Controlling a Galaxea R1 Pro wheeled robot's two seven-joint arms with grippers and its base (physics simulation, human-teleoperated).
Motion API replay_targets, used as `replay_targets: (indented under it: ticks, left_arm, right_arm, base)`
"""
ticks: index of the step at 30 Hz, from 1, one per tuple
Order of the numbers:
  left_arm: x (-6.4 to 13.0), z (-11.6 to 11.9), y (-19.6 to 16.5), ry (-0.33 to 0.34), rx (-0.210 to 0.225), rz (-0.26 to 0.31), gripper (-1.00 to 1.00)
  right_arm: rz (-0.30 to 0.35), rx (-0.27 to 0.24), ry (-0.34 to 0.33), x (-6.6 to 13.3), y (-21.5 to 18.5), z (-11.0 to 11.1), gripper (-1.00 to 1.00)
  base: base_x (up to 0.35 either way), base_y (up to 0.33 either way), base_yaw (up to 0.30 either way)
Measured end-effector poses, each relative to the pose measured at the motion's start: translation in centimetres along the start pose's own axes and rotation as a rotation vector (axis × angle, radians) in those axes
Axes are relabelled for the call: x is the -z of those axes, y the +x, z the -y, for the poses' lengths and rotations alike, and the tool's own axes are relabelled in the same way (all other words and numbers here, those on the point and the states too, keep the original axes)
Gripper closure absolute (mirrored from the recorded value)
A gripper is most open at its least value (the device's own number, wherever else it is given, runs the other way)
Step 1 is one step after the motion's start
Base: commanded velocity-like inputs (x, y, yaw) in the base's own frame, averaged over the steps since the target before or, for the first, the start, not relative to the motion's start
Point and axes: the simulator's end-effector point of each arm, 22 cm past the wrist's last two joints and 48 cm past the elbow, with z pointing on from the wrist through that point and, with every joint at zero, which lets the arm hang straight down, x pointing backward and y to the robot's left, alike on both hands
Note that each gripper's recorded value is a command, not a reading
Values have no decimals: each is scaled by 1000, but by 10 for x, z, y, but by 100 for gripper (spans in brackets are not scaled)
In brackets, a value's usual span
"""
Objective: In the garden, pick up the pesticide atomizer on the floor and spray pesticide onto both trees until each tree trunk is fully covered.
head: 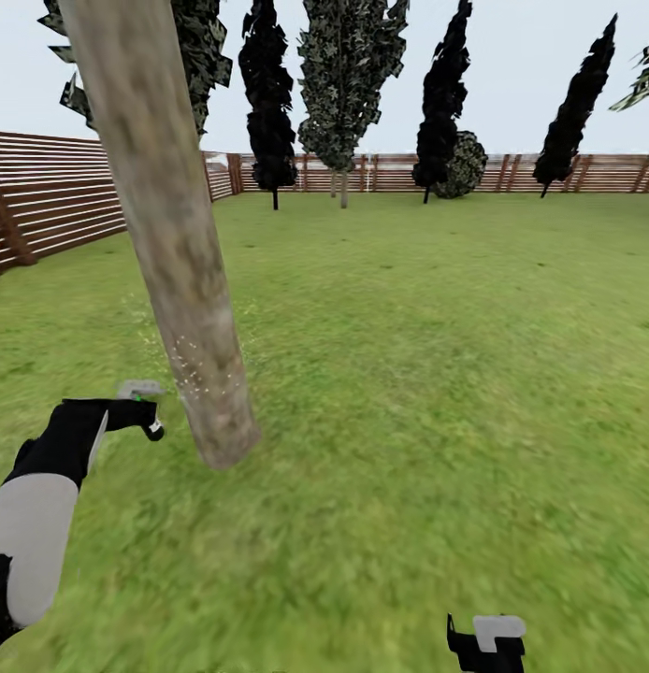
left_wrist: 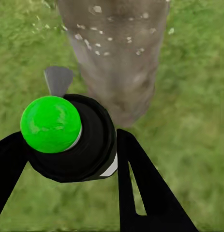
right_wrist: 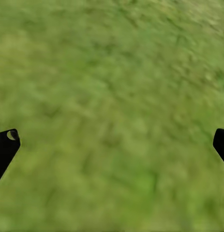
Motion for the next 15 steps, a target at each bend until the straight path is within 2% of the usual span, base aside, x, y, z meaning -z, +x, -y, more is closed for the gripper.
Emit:
replay_targets:
  ticks: [3, 6, 8, 10, 12, 15]
  left_arm:
    - [6, -10, -5, 17, 4, 8, 100]
    - [11, 4, -32, 38, 7, 45, 100]
    - [16, 9, -50, 49, 32, 37, 100]
    - [21, 8, -69, 45, 38, 50, 100]
    - [21, 7, -66, 39, 26, 41, 100]
    - [21, 5, -64, 34, 11, 35, 100]
  right_arm:
    - [0, 0, 0, 0, 0, 0, -100]
    - [0, 0, 0, 0, 0, 0, -100]
    - [0, 0, -1, 0, 0, 0, -100]
    - [0, 1, -1, 0, 0, 0, -100]
    - [0, 1, -2, 0, 0, 0, -100]
    - [0, 1, -2, 0, 0, 0, -100]
  base:
    - [0, 0, 190]
    - [0, 0, 23]
    - [0, 0, 3]
    - [0, 0, 0]
    - [0, -35, 0]
    - [43, -249, 0]
